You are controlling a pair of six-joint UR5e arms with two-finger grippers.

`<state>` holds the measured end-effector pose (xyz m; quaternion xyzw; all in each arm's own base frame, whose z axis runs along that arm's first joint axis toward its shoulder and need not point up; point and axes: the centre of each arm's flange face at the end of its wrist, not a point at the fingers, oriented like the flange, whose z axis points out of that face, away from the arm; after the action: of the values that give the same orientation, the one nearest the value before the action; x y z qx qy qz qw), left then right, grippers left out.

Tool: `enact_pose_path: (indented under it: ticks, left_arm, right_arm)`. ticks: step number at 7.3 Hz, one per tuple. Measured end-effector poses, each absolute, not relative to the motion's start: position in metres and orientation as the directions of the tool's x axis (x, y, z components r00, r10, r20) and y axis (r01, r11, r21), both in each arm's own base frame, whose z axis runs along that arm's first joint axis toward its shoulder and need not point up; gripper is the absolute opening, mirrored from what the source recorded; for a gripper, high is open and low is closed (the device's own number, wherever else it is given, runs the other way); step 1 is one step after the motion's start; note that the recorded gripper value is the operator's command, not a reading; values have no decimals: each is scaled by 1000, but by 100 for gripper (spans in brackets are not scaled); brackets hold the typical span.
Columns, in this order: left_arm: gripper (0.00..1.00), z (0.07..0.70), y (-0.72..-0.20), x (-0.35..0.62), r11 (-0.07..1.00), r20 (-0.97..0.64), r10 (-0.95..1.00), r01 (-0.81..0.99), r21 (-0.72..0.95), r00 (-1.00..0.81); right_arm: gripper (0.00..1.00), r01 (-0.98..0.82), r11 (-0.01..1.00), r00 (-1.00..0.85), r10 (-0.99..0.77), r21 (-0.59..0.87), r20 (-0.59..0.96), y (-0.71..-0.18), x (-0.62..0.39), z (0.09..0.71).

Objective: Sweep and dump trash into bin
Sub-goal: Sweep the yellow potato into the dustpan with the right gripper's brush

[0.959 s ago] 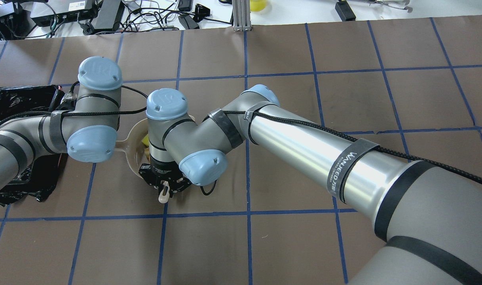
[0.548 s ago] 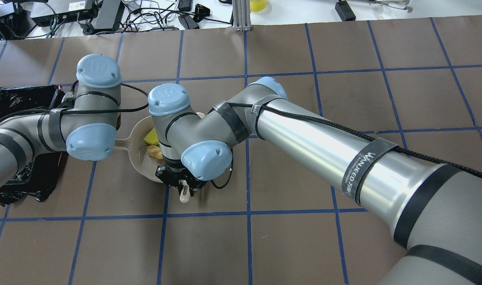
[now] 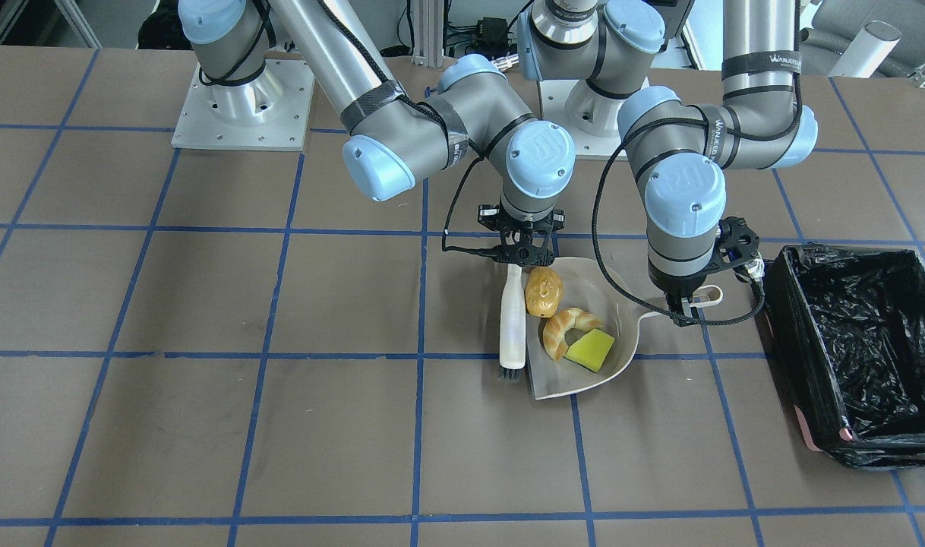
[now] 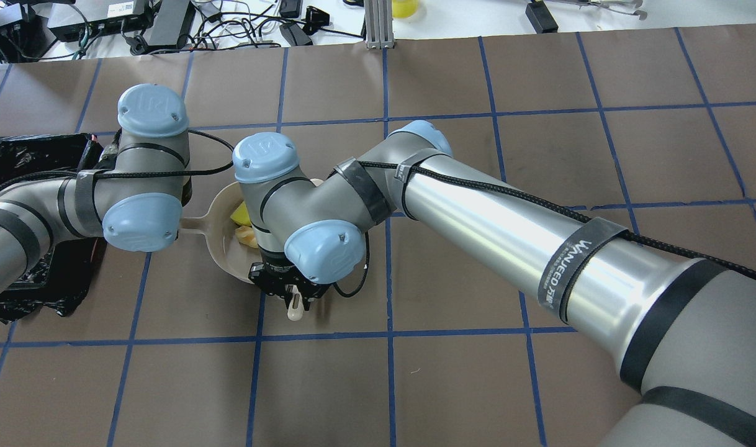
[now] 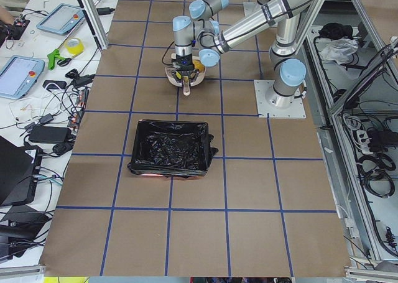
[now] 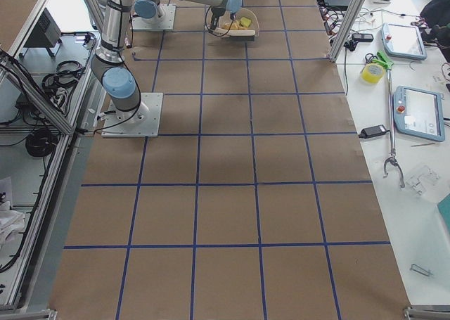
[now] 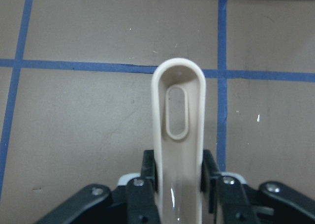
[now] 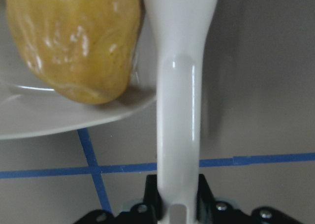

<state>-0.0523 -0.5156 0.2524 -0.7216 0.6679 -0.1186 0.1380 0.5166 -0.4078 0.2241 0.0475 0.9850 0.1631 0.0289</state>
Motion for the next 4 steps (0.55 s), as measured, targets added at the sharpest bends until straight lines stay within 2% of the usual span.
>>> enact_pose_path:
  ticks: [4]
  left_arm:
    - [0,262,-525,-57,-72,-1,-997,-961,-266,75]
  right_arm:
    - [0,84,940,-991,114,332,-71,-413,517,226]
